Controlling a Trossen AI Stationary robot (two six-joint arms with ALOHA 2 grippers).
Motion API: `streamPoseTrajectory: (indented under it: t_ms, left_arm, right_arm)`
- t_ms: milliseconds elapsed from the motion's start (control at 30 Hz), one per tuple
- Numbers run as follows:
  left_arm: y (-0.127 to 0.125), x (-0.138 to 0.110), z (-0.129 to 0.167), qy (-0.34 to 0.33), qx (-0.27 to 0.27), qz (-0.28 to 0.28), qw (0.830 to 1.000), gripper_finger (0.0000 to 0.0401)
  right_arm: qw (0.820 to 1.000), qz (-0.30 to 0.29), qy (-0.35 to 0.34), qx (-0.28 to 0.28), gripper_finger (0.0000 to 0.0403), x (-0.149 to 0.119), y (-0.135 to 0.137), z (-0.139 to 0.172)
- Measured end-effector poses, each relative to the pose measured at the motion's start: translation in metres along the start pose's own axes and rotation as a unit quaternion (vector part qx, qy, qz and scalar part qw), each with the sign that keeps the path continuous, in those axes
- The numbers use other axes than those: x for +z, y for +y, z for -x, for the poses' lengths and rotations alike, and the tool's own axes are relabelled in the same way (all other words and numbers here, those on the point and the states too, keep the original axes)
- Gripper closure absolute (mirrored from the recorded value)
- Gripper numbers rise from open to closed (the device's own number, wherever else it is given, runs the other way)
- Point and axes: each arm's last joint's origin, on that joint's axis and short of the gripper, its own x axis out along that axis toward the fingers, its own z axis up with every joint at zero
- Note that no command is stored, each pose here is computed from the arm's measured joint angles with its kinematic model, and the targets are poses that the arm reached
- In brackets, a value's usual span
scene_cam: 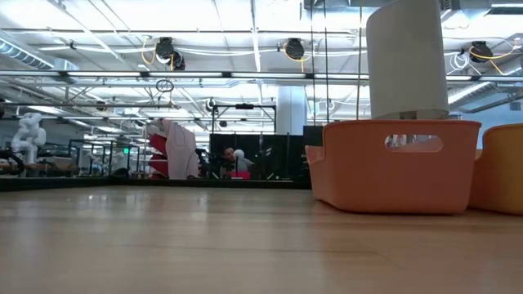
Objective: Sort batteries
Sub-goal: Return to Home Position
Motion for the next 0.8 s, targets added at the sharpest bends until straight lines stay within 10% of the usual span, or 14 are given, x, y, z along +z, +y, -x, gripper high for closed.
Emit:
streamPoseTrajectory:
  t_ms: [800]
  left_arm:
    - [-0.008,-0.174,-0.04,-0.168,0.054,0.17,0.969,0.0244]
  right_arm:
    - [1.0,0.003,0.003,-0.012,0.0351,-0.039,-0.018,0.093]
